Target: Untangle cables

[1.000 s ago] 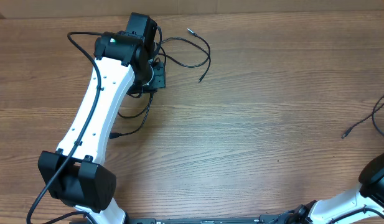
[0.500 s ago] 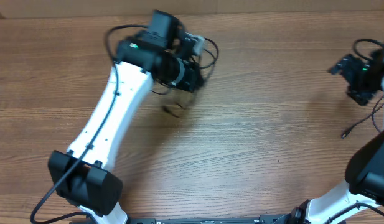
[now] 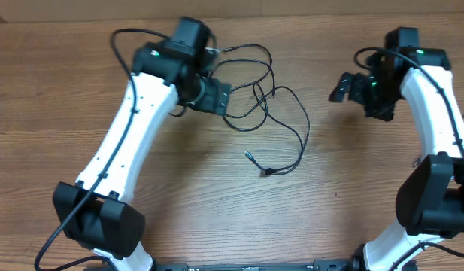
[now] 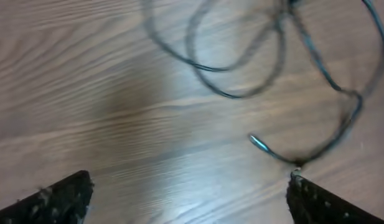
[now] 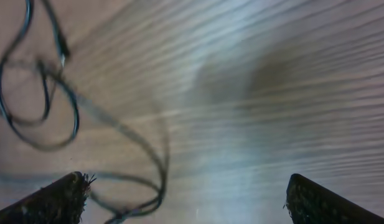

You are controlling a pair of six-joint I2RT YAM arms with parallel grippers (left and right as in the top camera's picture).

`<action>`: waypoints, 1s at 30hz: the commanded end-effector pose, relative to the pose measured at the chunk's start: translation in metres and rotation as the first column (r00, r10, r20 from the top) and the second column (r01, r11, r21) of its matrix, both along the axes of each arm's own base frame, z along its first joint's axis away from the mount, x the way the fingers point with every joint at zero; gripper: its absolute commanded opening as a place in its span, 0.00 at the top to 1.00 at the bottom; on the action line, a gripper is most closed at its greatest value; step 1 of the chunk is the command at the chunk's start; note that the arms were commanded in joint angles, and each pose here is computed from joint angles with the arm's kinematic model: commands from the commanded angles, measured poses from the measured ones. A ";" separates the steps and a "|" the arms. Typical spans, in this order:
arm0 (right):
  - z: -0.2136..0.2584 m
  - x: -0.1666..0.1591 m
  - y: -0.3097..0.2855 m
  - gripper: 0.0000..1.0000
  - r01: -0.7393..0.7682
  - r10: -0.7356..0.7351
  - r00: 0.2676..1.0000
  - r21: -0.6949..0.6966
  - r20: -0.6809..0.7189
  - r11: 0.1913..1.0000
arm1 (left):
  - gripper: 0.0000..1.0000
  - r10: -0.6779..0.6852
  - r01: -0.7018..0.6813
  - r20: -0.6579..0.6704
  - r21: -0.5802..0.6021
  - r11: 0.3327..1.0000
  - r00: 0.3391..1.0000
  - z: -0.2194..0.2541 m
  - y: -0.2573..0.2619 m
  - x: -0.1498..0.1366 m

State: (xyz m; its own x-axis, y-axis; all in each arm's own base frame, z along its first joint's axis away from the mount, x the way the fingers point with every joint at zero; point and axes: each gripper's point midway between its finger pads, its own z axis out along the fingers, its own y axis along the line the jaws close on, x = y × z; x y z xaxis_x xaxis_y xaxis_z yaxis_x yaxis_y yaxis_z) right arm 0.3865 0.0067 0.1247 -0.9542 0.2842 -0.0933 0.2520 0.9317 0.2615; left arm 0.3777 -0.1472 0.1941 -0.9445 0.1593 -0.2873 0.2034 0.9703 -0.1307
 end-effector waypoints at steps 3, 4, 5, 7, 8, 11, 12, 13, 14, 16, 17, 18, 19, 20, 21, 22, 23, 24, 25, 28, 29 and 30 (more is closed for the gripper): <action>0.001 -0.006 0.040 0.00 -0.165 0.165 0.986 -0.006 0.011 0.986 | 0.00 0.195 -0.197 -0.037 -0.087 0.976 0.980 0.008 0.027 0.008; -0.001 -0.008 0.046 0.00 -0.186 0.186 0.982 -0.007 0.009 0.982 | 0.00 0.197 -0.200 -0.043 -0.099 0.975 0.979 0.008 0.028 0.008; -0.003 -0.009 0.051 0.00 -0.209 0.209 0.978 -0.008 0.010 0.978 | 0.00 0.199 -0.203 -0.047 -0.105 0.973 0.979 0.008 0.029 0.008; -0.009 -0.012 0.066 0.00 -0.250 0.250 0.968 -0.007 0.011 0.968 | 0.00 0.202 -0.207 -0.051 -0.106 0.973 0.978 0.008 0.030 0.008; -0.012 -0.013 0.074 0.00 -0.268 0.267 0.963 0.000 0.013 0.964 | 0.00 0.202 -0.207 -0.051 -0.106 0.973 0.978 0.008 0.030 0.007; -0.014 -0.013 0.099 0.00 -0.323 0.322 0.946 0.020 0.043 0.946 | 0.00 0.202 -0.207 -0.051 -0.106 0.973 0.978 0.008 0.030 0.007; -0.014 -0.010 0.108 0.00 -0.345 0.343 0.937 0.014 0.066 0.939 | 0.00 0.202 -0.207 -0.051 -0.106 0.973 0.978 0.008 0.030 0.008; -0.012 -0.006 0.116 0.00 -0.373 0.371 0.923 0.006 0.098 0.928 | 0.00 0.202 -0.207 -0.050 -0.105 0.973 0.978 0.008 0.030 0.008; -0.011 -0.002 0.123 0.00 -0.402 0.399 0.908 -0.004 0.127 0.916 | 0.00 0.203 -0.207 -0.050 -0.103 0.973 0.978 0.008 0.031 0.008; -0.007 0.009 0.142 0.00 -0.447 0.445 0.874 -0.035 0.194 0.894 | 0.00 0.224 -0.226 -0.045 -0.063 0.972 0.974 0.006 0.040 0.007; -0.005 0.011 0.149 0.00 -0.466 0.463 0.860 -0.042 0.215 0.884 | 0.00 0.252 -0.254 -0.047 -0.040 0.966 0.967 0.005 0.046 0.006; -0.004 0.013 0.155 0.00 -0.479 0.477 0.848 -0.047 0.232 0.876 | 0.00 0.289 -0.290 -0.052 -0.019 0.957 0.956 0.003 0.053 0.005; -0.003 0.013 0.161 0.00 -0.488 0.485 0.840 -0.049 0.243 0.871 | 0.01 0.326 -0.327 -0.057 -0.002 0.945 0.944 0.002 0.060 0.004; -0.002 0.014 0.167 0.00 -0.499 0.495 0.831 -0.052 0.255 0.865 | 0.01 0.353 -0.353 -0.062 0.005 0.936 0.934 0.002 0.066 0.004; -0.002 0.014 0.172 0.00 -0.509 0.504 0.823 -0.054 0.262 0.859 | 0.00 0.375 -0.375 -0.066 0.006 0.927 0.925 0.002 0.071 0.004; -0.001 0.013 0.177 0.00 -0.518 0.513 0.816 -0.056 0.269 0.854 | 0.00 0.397 -0.397 -0.068 0.005 0.918 0.915 0.002 0.077 0.005; -0.002 0.013 0.181 0.00 -0.525 0.519 0.810 -0.057 0.274 0.849 | 0.00 0.418 -0.419 -0.071 0.003 0.908 0.906 0.002 0.082 0.006; -0.003 0.012 0.185 0.01 -0.533 0.526 0.803 -0.058 0.279 0.844 | 0.00 0.436 -0.437 -0.074 0.001 0.899 0.897 0.002 0.086 0.006; -0.005 0.009 0.189 0.01 -0.543 0.535 0.797 -0.058 0.279 0.838 | 0.00 0.455 -0.457 -0.080 -0.006 0.890 0.887 0.002 0.091 0.007; -0.016 0.002 0.199 0.01 -0.564 0.556 0.784 -0.057 0.277 0.824 | 0.00 0.473 -0.477 -0.094 -0.026 0.879 0.876 0.002 0.098 0.007; -0.020 0.000 0.202 0.01 -0.572 0.563 0.778 -0.057 0.277 0.818 | 0.00 0.476 -0.480 -0.095 -0.025 0.877 0.874 0.002 0.100 0.007; -0.024 -0.002 0.205 0.02 -0.577 0.568 0.774 -0.059 0.279 0.815 | 0.00 0.479 -0.483 -0.096 -0.023 0.875 0.873 0.002 0.101 0.007</action>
State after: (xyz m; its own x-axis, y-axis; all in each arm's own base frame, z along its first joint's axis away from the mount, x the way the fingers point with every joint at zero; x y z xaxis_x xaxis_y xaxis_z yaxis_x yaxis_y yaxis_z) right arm 0.3969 0.2035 0.1115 -0.8881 -0.2586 -0.3799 -0.3729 0.8887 0.2668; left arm 0.3861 -0.0517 0.1895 -0.9371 -0.2907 -0.1933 -0.2620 0.9515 -0.1613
